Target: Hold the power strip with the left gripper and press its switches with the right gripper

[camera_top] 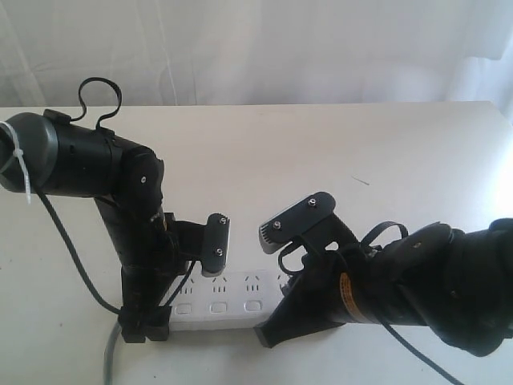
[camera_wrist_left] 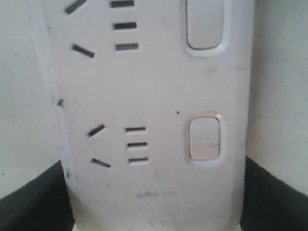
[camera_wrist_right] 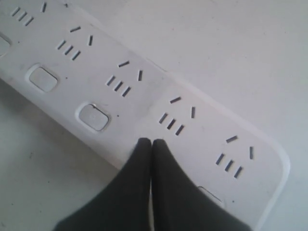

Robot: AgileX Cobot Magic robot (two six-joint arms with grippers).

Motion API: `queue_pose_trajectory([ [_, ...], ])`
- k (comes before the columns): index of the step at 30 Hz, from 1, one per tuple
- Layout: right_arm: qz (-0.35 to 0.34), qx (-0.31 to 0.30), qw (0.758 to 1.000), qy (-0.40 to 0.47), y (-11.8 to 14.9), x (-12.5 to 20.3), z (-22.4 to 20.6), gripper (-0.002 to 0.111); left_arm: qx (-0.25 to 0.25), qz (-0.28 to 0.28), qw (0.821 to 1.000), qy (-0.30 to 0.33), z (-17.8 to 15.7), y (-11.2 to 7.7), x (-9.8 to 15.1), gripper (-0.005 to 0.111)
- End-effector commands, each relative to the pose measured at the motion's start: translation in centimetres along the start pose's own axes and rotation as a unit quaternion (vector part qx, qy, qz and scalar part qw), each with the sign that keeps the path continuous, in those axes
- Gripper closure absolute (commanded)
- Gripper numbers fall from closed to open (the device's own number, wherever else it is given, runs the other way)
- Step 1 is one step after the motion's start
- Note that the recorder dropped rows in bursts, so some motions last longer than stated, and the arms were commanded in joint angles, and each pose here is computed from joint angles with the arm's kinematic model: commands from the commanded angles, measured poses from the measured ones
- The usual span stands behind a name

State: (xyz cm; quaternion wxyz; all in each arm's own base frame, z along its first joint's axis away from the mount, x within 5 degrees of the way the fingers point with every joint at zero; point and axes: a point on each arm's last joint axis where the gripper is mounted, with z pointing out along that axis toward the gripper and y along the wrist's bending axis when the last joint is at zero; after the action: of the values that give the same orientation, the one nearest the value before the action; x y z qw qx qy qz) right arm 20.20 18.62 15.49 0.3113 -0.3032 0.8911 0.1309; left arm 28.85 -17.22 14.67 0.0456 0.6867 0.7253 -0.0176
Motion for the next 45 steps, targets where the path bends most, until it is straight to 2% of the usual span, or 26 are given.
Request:
queue_pose_trajectory([
  [1, 0.009, 0.003, 1.0, 0.001, -0.1, 0.1, 0.0, 0.108, 0.042, -0.003, 0.999, 0.021, 1.4, -0.8, 0.4, 0.107],
  [19, 0.011, 0.007, 0.999, 0.042, -0.2, 1.4, 1.8, 0.108, 0.043, -0.004, 0.999, 0.021, 1.4, -0.8, 0.4, 0.107],
  [25, 0.01, 0.012, 0.997, 0.08, -0.3, 2.8, 3.5, 0.108, 0.046, -0.004, 0.999, 0.023, 1.4, -0.9, 0.4, 0.107],
  [27, 0.011, 0.011, 0.997, 0.071, -0.3, 2.4, 3.1, 0.108, 0.046, -0.004, 0.999, 0.023, 1.4, -0.9, 0.4, 0.107],
  [33, 0.014, 0.01, 0.998, -0.063, -0.3, -1.6, -3.0, 0.108, 0.047, -0.006, 0.999, 0.021, 1.4, -0.9, 0.4, 0.107],
  [35, 0.015, 0.009, 0.997, -0.077, -0.2, -1.9, -3.7, 0.108, 0.048, -0.006, 0.999, 0.022, 1.4, -0.9, 0.4, 0.107],
  [40, 0.02, 0.042, 0.998, -0.041, -0.9, -0.2, -2.3, 0.108, 0.06, -0.006, 0.998, 0.029, 1.4, -1.1, 0.5, 0.107],
  [45, 0.03, 0.044, 0.999, -0.01, -1.0, 1.6, -1.8, 0.108, 0.061, -0.006, 0.998, 0.029, 1.4, -1.2, 0.5, 0.107],
])
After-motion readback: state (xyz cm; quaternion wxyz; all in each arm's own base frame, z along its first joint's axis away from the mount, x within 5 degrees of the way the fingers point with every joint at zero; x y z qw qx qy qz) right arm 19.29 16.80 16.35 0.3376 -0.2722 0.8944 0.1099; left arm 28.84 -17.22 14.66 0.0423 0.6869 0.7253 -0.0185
